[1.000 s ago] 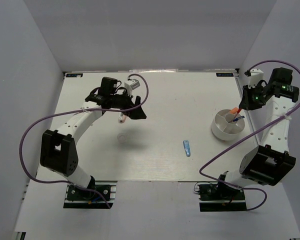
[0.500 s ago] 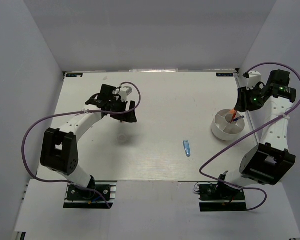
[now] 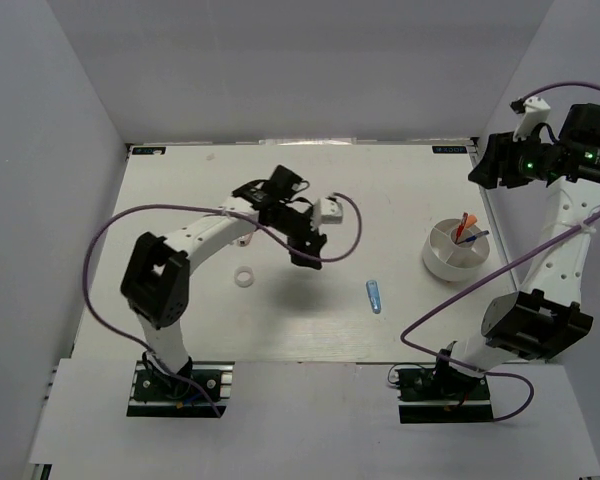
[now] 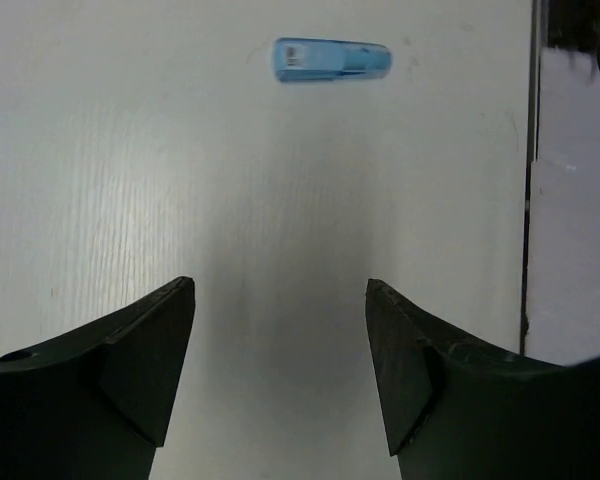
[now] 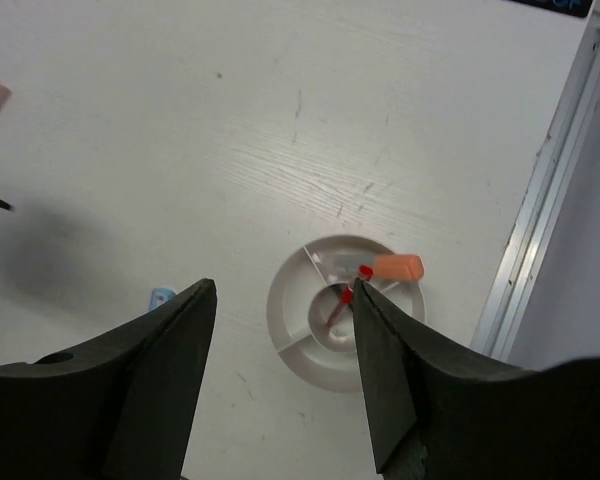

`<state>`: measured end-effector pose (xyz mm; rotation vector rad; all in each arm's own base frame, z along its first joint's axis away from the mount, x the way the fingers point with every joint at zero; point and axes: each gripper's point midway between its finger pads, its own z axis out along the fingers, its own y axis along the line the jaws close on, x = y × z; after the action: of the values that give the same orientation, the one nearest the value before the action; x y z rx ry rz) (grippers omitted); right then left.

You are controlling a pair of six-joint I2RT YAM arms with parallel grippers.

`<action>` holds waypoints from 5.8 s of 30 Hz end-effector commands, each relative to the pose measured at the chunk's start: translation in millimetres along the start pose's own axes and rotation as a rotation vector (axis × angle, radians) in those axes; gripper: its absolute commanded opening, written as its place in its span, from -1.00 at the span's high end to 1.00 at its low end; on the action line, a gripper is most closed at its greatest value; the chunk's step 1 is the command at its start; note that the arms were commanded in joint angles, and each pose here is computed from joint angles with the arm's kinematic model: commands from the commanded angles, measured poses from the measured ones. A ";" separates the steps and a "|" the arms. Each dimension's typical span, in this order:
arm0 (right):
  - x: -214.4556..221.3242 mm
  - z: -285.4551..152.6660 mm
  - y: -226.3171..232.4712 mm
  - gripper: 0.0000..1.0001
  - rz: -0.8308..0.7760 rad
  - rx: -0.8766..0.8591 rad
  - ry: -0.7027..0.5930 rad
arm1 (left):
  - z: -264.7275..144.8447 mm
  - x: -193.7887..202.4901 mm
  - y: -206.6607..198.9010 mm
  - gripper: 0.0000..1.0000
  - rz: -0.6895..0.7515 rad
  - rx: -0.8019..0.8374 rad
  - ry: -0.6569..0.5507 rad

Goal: Sort the stationery into containers
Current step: Grab a piece of stationery with the left arm, then pass the stationery from the left arm to the right, then place the stationery into the container

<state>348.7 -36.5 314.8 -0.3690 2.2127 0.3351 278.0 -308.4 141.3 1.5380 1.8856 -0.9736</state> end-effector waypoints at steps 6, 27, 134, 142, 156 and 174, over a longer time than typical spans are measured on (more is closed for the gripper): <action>-31.9 -15.8 31.6 -0.26 0.123 -0.123 -0.097 | 88.2 -39.1 -43.1 -0.74 0.697 0.344 0.054; -20.7 -20.4 46.2 -0.28 0.133 -0.157 -0.095 | 184.6 3.4 -66.9 -0.67 0.978 0.556 0.203; 50.5 74.6 239.1 0.49 0.362 -0.811 0.346 | 5.5 -160.5 -24.6 1.00 0.128 -0.315 -0.371; 44.3 68.5 229.0 1.00 0.330 -0.758 0.305 | -4.6 -156.7 -41.1 -0.96 0.076 -0.281 -0.399; -37.4 -8.6 64.4 1.00 -0.014 0.021 -0.023 | -96.8 -132.3 25.9 -0.96 -0.349 -0.381 -0.408; 49.9 -59.8 -50.3 1.00 0.119 0.451 0.202 | -109.0 -98.6 54.6 -0.96 -0.471 -0.329 -0.411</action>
<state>296.2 -106.5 301.9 -0.0636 2.4737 -0.1131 369.6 -279.1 251.3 0.6475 2.0524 -0.9618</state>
